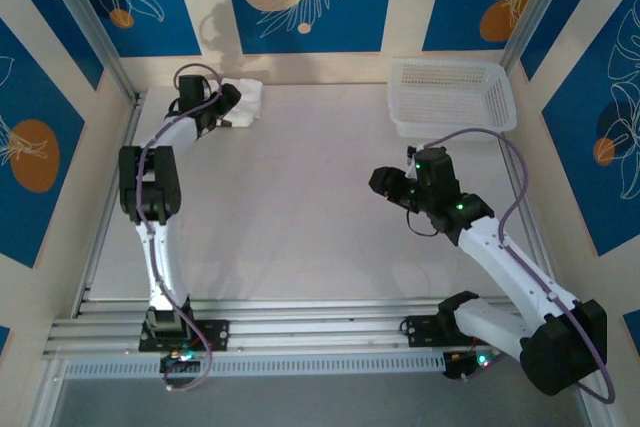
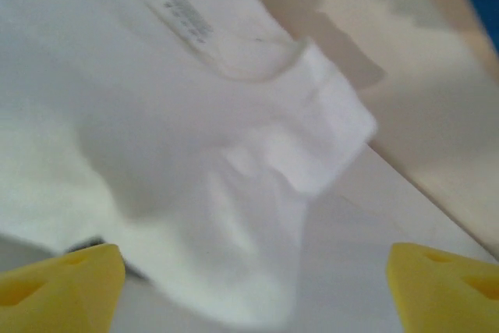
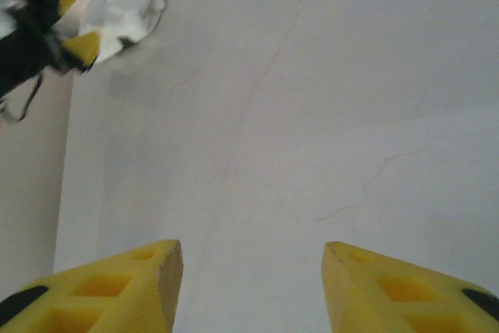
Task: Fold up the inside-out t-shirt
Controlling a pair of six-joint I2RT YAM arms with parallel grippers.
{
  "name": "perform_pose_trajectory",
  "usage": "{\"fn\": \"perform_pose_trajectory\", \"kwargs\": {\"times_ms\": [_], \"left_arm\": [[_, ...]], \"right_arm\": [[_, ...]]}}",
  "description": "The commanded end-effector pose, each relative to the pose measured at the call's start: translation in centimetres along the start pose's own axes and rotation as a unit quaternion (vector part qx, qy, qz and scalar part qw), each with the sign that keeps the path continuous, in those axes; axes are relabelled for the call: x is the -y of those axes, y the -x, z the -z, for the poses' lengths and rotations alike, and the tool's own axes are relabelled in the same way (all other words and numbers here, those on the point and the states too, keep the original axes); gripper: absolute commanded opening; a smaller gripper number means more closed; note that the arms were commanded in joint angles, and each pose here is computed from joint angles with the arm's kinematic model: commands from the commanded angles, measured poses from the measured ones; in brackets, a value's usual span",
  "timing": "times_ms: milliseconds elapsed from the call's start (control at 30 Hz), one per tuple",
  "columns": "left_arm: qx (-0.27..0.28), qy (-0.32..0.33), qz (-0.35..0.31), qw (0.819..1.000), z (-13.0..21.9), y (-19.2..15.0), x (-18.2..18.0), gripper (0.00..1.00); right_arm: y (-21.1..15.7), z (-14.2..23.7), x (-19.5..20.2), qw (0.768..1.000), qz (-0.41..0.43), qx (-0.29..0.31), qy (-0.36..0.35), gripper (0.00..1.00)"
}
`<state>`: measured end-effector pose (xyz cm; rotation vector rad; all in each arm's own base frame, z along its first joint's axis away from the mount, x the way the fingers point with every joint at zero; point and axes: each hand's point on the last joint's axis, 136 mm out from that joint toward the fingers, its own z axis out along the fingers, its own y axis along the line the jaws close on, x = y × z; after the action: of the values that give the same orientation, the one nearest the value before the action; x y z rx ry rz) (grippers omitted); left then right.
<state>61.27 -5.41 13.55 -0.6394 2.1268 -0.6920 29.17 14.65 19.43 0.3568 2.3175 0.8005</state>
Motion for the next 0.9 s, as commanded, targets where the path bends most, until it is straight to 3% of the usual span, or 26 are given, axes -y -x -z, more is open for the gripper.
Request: {"fn": "perform_pose_trajectory", "kwargs": {"times_ms": [0, 67, 200, 333, 467, 567, 700, 767, 833, 867], "left_arm": [[0.1, -0.064, -0.082, 0.989, 10.4, 4.7, 8.0, 0.96], [0.116, -0.043, -0.111, 0.986, 14.4, 3.8, 8.0, 0.99], [0.128, -0.01, -0.128, 0.983, 21.0, 0.0, 5.9, 0.99], [0.125, 0.009, -0.159, 0.979, 25.2, -4.9, 3.1, 0.99], [0.108, 0.032, -0.222, 0.968, 27.2, -9.3, -0.1, 0.99], [0.139, 0.049, -0.275, 0.95, 28.1, -11.4, -2.7, 0.99], [0.217, 0.1, -0.289, 0.927, 29.2, -11.7, -6.7, 0.98], [0.225, 0.136, -0.311, 0.913, 29.1, -11.6, -8.0, 0.97], [0.226, 0.155, -0.333, 0.902, 28.6, -11.3, -8.6, 0.97], [0.227, 0.155, -0.341, 0.899, 27.9, -11.3, -8.6, 0.97]], "right_arm": [[1.1, 1.0, 3.4, 0.998, 0.02, 0.031, -0.041, 0.57], [2.4, 1.4, 5.1, 0.995, 0.037, 0.067, -0.068, 0.61], [4.9, 2.1, 9.1, 0.979, 0.06, 0.138, -0.138, 0.84], [6.5, 1.8, 12.7, 0.96, 0.089, 0.188, -0.187, 0.86], [7.3, 0.6, 14.6, 0.939, 0.157, 0.228, -0.203, 0.86], [7.7, -1.3, 15.1, 0.929, 0.212, 0.236, -0.19, 0.87], [9.2, -4.3, 14.8, 0.927, 0.243, 0.24, -0.156, 0.88], [8.8, -6.2, 15.4, 0.932, 0.25, 0.227, -0.135, 0.88], [8.9, -6.6, 15.7, 0.924, 0.253, 0.262, -0.113, 0.95], [8.1, -6.5, 16.2, 0.938, 0.238, 0.221, -0.119, 0.96]]}}
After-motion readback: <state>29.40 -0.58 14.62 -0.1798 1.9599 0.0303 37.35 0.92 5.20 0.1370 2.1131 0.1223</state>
